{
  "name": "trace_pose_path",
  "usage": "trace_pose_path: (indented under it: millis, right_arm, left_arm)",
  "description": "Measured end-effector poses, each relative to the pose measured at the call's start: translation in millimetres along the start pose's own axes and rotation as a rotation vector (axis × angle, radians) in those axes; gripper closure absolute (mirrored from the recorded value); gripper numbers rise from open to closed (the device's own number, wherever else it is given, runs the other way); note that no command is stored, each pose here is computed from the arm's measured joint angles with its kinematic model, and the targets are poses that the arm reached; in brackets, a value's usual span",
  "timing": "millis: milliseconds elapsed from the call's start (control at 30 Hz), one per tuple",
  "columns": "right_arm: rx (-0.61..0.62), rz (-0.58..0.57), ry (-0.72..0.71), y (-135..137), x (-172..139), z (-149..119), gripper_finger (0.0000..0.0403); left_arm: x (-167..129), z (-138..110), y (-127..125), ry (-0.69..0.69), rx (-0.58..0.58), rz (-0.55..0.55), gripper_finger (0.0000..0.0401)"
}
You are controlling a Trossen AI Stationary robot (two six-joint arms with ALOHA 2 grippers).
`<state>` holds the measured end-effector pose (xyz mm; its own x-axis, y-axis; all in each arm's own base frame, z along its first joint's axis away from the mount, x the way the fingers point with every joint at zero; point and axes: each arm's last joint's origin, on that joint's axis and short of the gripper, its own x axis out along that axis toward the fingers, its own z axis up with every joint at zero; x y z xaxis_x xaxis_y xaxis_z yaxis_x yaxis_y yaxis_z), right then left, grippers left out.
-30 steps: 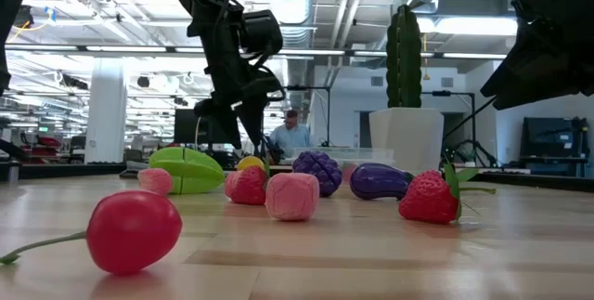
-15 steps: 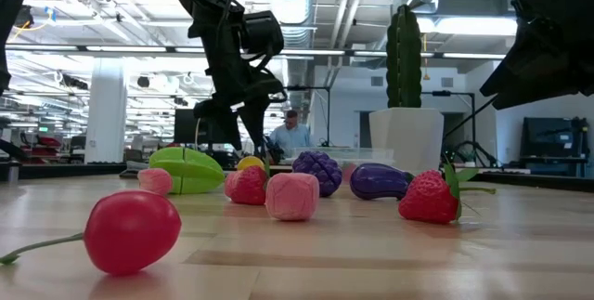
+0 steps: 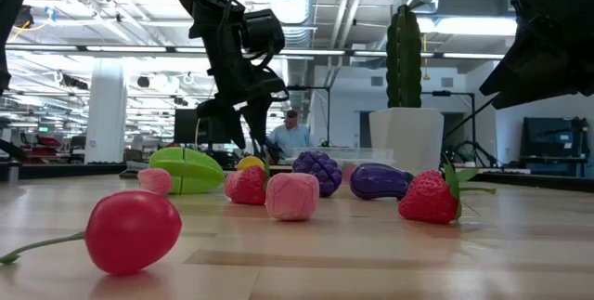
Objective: Pick and placing Produce into tupperware
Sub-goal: Put the lemon into the transparent bin
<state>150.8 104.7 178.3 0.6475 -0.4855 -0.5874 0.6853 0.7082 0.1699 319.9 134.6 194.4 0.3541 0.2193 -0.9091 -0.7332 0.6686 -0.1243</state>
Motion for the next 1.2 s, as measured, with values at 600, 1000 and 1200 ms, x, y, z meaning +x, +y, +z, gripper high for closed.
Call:
trace_pose_path:
  millis: [600,1000,1200]
  right_arm:
    - [-0.011,-0.009,0.001,-1.3,0.0,0.0,0.0154]
    - [-0.017,-0.013,0.002,-1.9,0.0,-0.2,0.0154]
    - [-0.024,-0.019,-0.001,-2.7,0.0,-0.2,0.0154]
  left_arm:
    - [23.5,-2.5,0.7,0.065,0.0,-0.023,0.0161]
    - [27.1,-4.1,0.5,0.082,0.006,-0.015,0.0161]
    - [43.7,-8.7,-1.4,0.129,0.012,-0.021,0.0161]
